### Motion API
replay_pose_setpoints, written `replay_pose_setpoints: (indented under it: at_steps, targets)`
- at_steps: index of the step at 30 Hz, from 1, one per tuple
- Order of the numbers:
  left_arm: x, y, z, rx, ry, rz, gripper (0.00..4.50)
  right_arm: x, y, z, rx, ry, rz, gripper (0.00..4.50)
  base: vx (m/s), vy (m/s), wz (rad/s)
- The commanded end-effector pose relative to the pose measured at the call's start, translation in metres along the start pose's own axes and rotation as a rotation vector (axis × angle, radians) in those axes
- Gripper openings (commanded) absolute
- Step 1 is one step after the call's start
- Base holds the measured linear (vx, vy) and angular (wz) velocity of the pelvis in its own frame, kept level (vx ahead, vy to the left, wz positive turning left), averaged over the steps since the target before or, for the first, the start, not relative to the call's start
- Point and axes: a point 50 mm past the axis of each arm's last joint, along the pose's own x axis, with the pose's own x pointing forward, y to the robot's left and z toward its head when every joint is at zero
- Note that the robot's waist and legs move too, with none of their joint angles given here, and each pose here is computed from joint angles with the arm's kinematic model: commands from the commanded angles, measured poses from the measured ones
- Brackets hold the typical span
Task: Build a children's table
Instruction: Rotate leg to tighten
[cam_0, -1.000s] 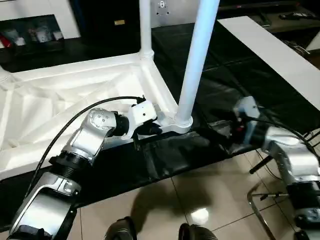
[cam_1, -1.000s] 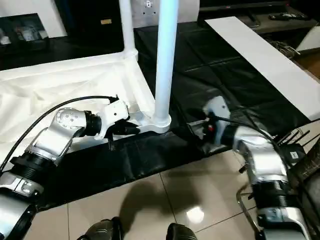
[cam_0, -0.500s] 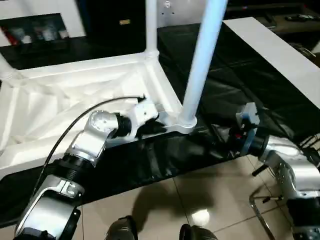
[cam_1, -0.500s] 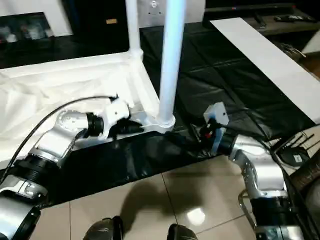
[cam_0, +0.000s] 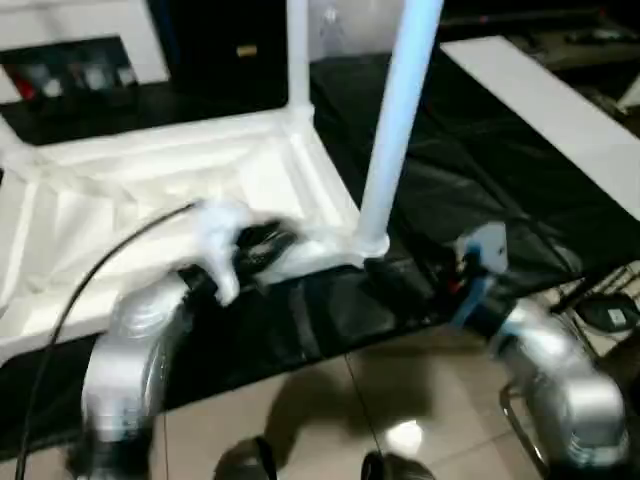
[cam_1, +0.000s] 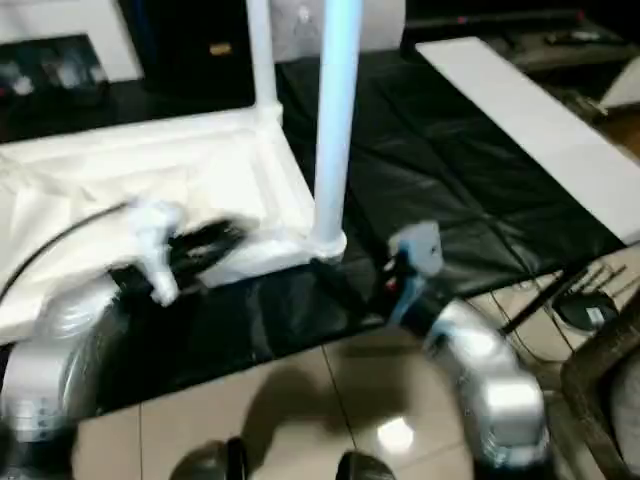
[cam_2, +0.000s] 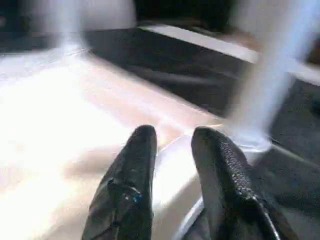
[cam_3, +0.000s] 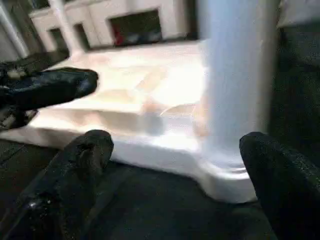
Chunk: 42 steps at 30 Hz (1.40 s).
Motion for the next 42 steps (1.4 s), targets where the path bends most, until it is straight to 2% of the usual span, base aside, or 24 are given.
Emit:
replay_pose_setpoints:
  at_steps: [1, 4, 8, 15, 16, 19, 20, 24, 26, 28, 31, 38, 40, 42]
  targets:
    - [-0.002, -0.002, 0.005, 0.02, -0.03, 0.093, 1.4, 0.008, 0.003, 0.002, -0.016, 0.002, -0.003, 4.5, 0.012, -0.062, 0.54]
    - [0.0, -0.003, 0.002, 0.03, 0.02, 0.178, 1.4, 0.017, 0.007, -0.001, -0.017, 0.01, 0.01, 4.5, -0.032, -0.093, 0.51]
    - [-0.007, 0.002, 0.004, 0.069, 0.034, 0.256, 1.4, 0.02, 0.012, -0.004, -0.034, 0.029, 0.017, 4.5, -0.03, -0.036, 0.43]
    - [-0.018, 0.012, 0.007, 0.083, 0.034, 0.355, 1.4, 0.022, 0.004, -0.001, -0.05, 0.007, -0.031, 4.5, -0.006, 0.116, 0.39]
    - [-0.018, 0.012, 0.006, 0.08, 0.038, 0.356, 1.6, 0.022, 0.004, -0.001, -0.05, 0.006, -0.032, 4.5, -0.048, 0.1, 0.13]
    - [-0.02, 0.013, 0.002, 0.061, 0.066, 0.345, 1.6, 0.024, 0.002, 0.001, -0.057, 0.002, -0.046, 4.5, -0.081, 0.049, -0.03]
    - [-0.02, 0.012, 0.002, 0.061, 0.07, 0.329, 1.88, 0.025, 0.0, 0.001, -0.058, 0.002, -0.057, 4.5, -0.091, -0.005, -0.07]
    - [-0.024, 0.009, 0.0, 0.076, 0.101, 0.263, 2.06, 0.03, -0.009, 0.005, -0.084, -0.005, -0.111, 4.5, -0.082, -0.016, -0.1]
    - [-0.024, 0.009, -0.001, 0.077, 0.104, 0.251, 2.36, 0.031, -0.009, 0.005, -0.09, -0.004, -0.104, 4.5, -0.061, -0.028, -0.05]
    - [-0.024, 0.009, -0.001, 0.076, 0.105, 0.248, 2.4, 0.031, -0.008, 0.005, -0.09, -0.005, -0.104, 4.5, -0.028, -0.017, -0.01]
    - [-0.026, 0.009, -0.002, 0.08, 0.119, 0.235, 2.74, 0.032, -0.008, 0.003, -0.11, 0.012, -0.105, 4.5, 0.0, 0.0, 0.0]
    - [-0.027, 0.004, 0.001, 0.098, 0.081, 0.231, 2.83, 0.026, -0.007, -0.004, -0.101, 0.031, -0.12, 4.5, 0.0, 0.0, 0.0]
    - [-0.027, 0.005, -0.001, 0.102, 0.091, 0.292, 3.1, 0.022, -0.003, -0.006, -0.085, 0.025, -0.124, 4.5, 0.0, 0.0, 0.0]
    - [-0.029, 0.005, -0.001, 0.108, 0.087, 0.307, 3.15, 0.019, 0.0, -0.007, -0.073, 0.017, -0.123, 4.5, 0.0, 0.0, 0.0]
